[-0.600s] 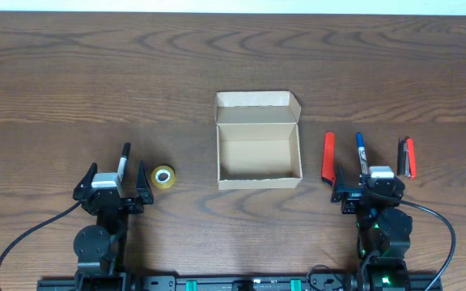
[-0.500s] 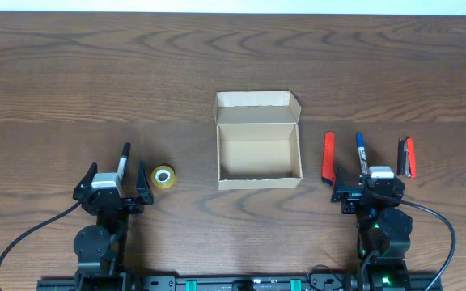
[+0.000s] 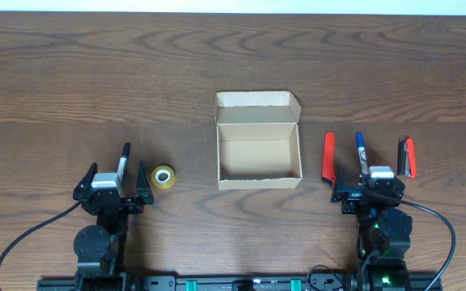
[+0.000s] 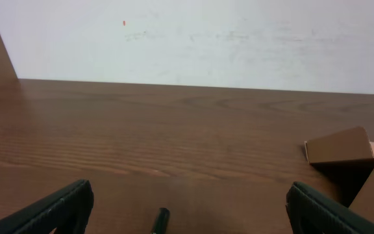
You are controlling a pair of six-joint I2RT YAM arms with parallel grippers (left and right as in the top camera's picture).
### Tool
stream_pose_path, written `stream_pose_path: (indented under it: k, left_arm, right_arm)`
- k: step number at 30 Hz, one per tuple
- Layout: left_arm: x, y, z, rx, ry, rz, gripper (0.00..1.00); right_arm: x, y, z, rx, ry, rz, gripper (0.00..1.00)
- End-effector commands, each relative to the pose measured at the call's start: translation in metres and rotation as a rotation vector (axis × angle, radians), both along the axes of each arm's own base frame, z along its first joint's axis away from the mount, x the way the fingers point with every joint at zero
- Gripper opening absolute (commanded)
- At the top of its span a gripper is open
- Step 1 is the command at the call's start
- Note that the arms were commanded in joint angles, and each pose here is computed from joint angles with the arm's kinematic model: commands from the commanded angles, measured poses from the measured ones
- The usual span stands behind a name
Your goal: Pack container
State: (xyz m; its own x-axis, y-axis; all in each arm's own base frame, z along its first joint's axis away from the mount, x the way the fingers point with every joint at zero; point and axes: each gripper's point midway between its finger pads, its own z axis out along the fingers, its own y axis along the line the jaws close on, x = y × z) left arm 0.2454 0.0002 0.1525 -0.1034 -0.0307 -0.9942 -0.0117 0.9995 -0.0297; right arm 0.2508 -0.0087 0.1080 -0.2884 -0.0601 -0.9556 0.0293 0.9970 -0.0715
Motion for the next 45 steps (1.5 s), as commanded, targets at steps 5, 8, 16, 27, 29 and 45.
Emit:
stream_pose_path:
  k: [5, 8, 16, 27, 29, 45]
  left_arm:
    - [-0.002, -0.002, -0.017, 0.017, 0.057, -0.014, 0.95]
    - [-0.002, -0.002, -0.017, 0.017, 0.057, -0.014, 0.95]
    - [-0.002, -0.002, -0.017, 0.017, 0.056, -0.014, 0.95]
    - [-0.002, -0.002, -0.017, 0.017, 0.056, -0.014, 0.95]
    - [-0.002, -0.002, -0.017, 0.017, 0.056, -0.014, 0.95]
    - [-0.002, -0.002, -0.017, 0.017, 0.056, -0.013, 0.95]
  right_arm:
    - [-0.001, -0.003, -0.001, 0.009, -0.001, -0.019, 0.99]
    - [-0.001, -0.003, -0.001, 0.009, -0.001, -0.019, 0.99]
    - [-0.001, -0.003, -0.001, 0.009, -0.001, -0.019, 0.99]
    - [0.0, -0.003, 0.0, 0.009, -0.001, -0.017, 0.99]
    - [0.0, -0.002, 0.0, 0.011, -0.002, -0.012, 0.99]
    - [0.005, 0.01, 0.011, 0.237, 0.014, -0.011, 0.99]
